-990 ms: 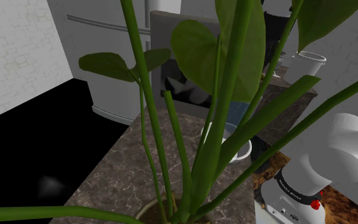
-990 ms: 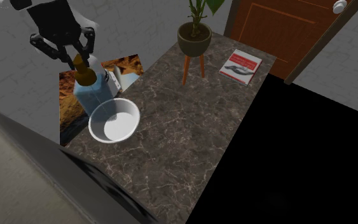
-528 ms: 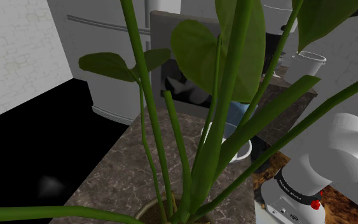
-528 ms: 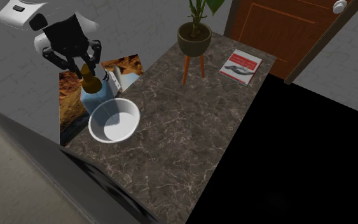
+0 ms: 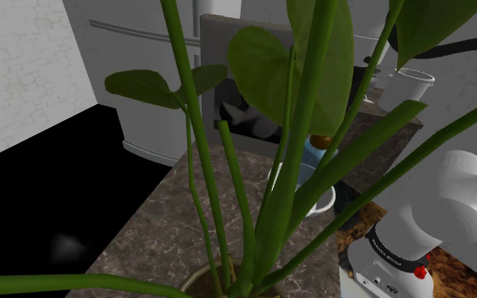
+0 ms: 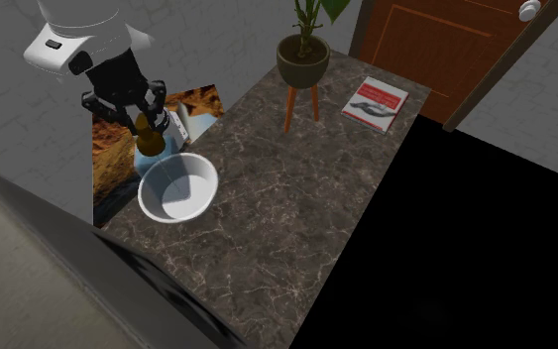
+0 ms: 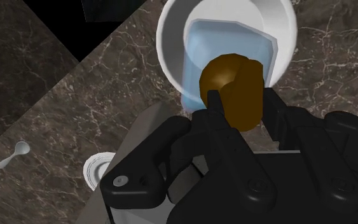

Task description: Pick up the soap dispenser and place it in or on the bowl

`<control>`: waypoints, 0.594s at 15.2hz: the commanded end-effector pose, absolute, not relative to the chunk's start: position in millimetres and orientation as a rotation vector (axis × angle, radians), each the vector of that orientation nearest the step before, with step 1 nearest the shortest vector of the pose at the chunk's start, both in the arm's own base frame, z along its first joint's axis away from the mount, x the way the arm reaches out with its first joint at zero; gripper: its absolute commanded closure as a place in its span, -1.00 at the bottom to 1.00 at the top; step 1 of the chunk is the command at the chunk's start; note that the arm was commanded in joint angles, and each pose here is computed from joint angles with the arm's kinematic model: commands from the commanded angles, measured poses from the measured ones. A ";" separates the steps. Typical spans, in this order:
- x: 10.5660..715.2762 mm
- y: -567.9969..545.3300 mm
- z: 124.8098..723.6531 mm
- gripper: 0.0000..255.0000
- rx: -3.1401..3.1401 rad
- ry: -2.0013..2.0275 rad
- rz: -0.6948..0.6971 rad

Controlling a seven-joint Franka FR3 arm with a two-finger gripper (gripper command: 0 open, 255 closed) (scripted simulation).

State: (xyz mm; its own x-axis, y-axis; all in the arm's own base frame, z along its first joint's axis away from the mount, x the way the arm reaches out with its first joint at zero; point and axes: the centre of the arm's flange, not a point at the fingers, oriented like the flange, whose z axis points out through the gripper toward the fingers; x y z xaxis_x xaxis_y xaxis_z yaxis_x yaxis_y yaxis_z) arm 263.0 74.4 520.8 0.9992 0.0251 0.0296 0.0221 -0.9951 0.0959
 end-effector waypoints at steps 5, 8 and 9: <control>262.7 74.2 519.6 1.00 3.045 0.036 0.048; 262.7 74.2 519.6 -1.00 3.045 0.036 0.048; 262.7 74.2 519.6 -1.00 3.045 0.036 0.048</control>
